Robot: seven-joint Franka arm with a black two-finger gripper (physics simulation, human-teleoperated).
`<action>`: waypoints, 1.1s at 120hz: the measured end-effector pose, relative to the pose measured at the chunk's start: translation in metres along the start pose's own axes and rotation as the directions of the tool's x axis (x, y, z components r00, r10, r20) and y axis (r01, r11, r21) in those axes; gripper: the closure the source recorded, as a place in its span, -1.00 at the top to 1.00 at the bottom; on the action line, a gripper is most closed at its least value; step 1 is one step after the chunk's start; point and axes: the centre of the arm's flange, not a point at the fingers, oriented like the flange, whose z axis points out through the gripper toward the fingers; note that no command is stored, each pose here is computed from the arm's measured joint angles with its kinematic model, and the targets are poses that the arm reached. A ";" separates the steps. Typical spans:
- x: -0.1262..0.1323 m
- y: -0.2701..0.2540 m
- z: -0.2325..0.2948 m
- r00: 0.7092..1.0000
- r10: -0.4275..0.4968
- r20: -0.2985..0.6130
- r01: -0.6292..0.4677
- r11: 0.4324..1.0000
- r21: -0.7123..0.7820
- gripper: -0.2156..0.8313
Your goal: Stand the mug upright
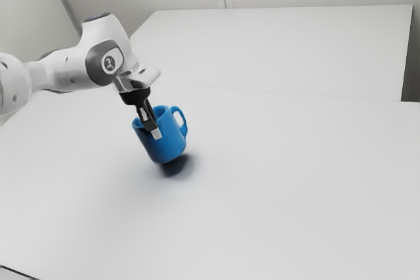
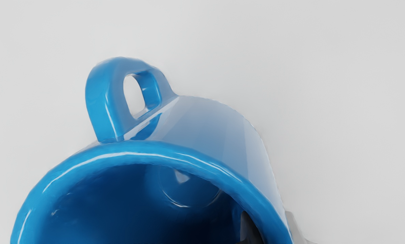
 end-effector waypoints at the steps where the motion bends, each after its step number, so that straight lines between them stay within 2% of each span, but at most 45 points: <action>1: 0.000 0.000 0.000 1.000 -0.004 0.010 0.004 1.000 0.008 -0.91; 8: -0.001 0.003 0.001 0.997 -0.045 0.059 0.042 0.998 0.054 -0.91; 26: -0.034 0.038 0.005 0.975 -0.192 0.113 0.176 0.975 0.138 -0.91; 56: -0.045 0.052 0.039 0.919 -0.381 0.102 0.359 0.915 0.184 -0.88; 81: -0.044 0.050 0.044 0.867 -0.494 0.065 0.476 0.860 0.185 -0.05; 92: -0.044 0.050 0.044 0.846 -0.531 0.053 0.514 0.837 0.186 0.17; 105: -0.043 0.051 0.036 0.825 -0.565 0.028 0.550 0.813 0.191 0.34; 116: -0.031 0.049 -0.015 0.814 -0.580 -0.039 0.574 0.792 0.210 0.43; 124: -0.017 0.053 -0.076 0.807 -0.582 -0.102 0.590 0.780 0.210 0.47; 132: 0.004 0.068 -0.139 0.812 -0.561 -0.160 0.584 0.785 0.208 0.50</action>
